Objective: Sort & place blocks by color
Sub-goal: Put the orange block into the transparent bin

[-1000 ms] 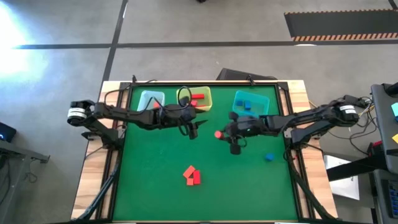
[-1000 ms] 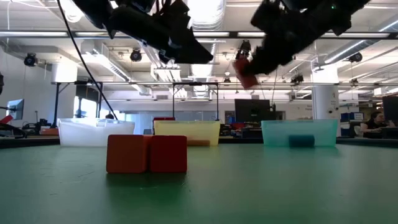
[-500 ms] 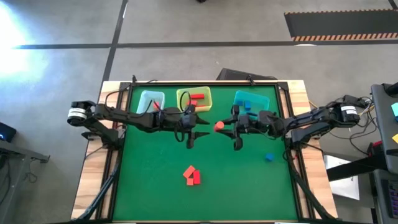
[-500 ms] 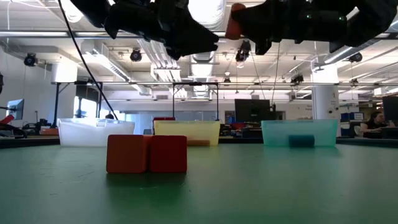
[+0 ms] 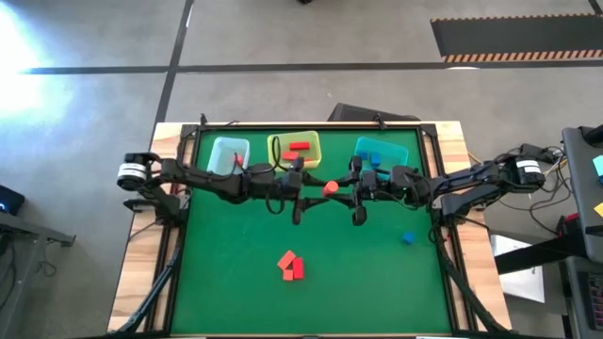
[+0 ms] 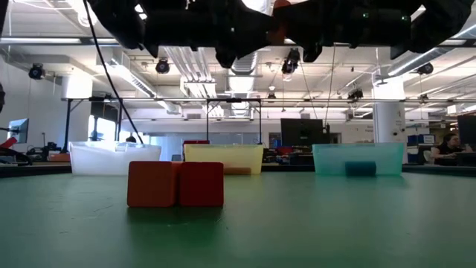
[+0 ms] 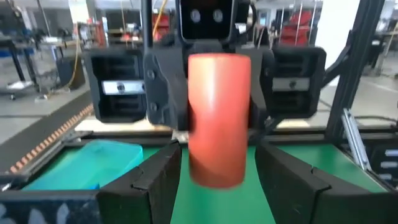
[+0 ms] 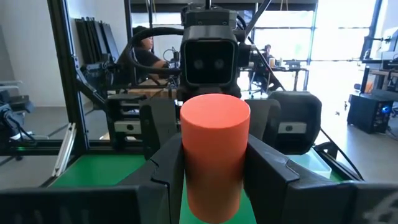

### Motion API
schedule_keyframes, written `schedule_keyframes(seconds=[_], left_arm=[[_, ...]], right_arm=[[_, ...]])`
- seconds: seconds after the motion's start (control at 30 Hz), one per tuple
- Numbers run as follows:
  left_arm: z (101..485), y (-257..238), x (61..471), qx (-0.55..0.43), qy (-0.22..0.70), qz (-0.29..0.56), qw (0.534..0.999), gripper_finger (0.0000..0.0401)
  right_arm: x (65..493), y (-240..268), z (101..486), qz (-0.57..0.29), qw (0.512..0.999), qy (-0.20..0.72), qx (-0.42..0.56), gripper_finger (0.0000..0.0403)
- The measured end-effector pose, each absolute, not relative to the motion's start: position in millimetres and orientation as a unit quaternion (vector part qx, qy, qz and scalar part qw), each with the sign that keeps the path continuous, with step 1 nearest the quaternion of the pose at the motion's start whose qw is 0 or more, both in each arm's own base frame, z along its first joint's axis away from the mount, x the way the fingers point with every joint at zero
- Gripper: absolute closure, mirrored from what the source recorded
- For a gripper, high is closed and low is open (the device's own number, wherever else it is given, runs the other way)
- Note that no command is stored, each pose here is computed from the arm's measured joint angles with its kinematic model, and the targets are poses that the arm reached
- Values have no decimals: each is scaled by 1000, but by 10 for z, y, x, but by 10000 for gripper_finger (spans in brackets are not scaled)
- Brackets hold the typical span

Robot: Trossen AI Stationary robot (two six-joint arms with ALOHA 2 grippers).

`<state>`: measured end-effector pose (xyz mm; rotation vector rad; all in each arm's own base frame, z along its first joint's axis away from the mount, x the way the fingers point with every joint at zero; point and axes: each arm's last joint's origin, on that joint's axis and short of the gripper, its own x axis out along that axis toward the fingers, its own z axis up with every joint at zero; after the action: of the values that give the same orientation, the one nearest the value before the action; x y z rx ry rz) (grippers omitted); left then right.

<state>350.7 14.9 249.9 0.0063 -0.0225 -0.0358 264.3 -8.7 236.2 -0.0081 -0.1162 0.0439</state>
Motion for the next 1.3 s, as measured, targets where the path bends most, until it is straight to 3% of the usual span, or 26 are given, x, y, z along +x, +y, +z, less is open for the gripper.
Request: schedule_keyframes(seconds=[0.37, 0.63, 0.87, 0.97, 1.07, 1.3], left_arm=[[2446, 148, 3544, 5, -20, -27, 999, 218], [2448, 150, 3545, 5, -21, -26, 999, 288], [2401, 160, 3537, 3, 1, -12, 1000, 288], [2341, 201, 3486, 3, 66, 56, 996, 288], [2300, 281, 3338, 13, 163, 183, 970, 288], [2143, 600, 2594, -10, 359, 507, 783, 288]], right_arm=[[2643, -91, 2362, 18, 998, -58, -4, 287], [2649, -89, 2377, 19, 998, -61, -5, 286], [2651, -104, 2397, 12, 998, -64, 4, 199], [2634, -117, 2420, -4, 998, -66, 11, 169], [2599, -139, 2431, -45, 998, -48, 19, 150], [2514, -180, 2415, -125, 992, 1, 26, 141]])
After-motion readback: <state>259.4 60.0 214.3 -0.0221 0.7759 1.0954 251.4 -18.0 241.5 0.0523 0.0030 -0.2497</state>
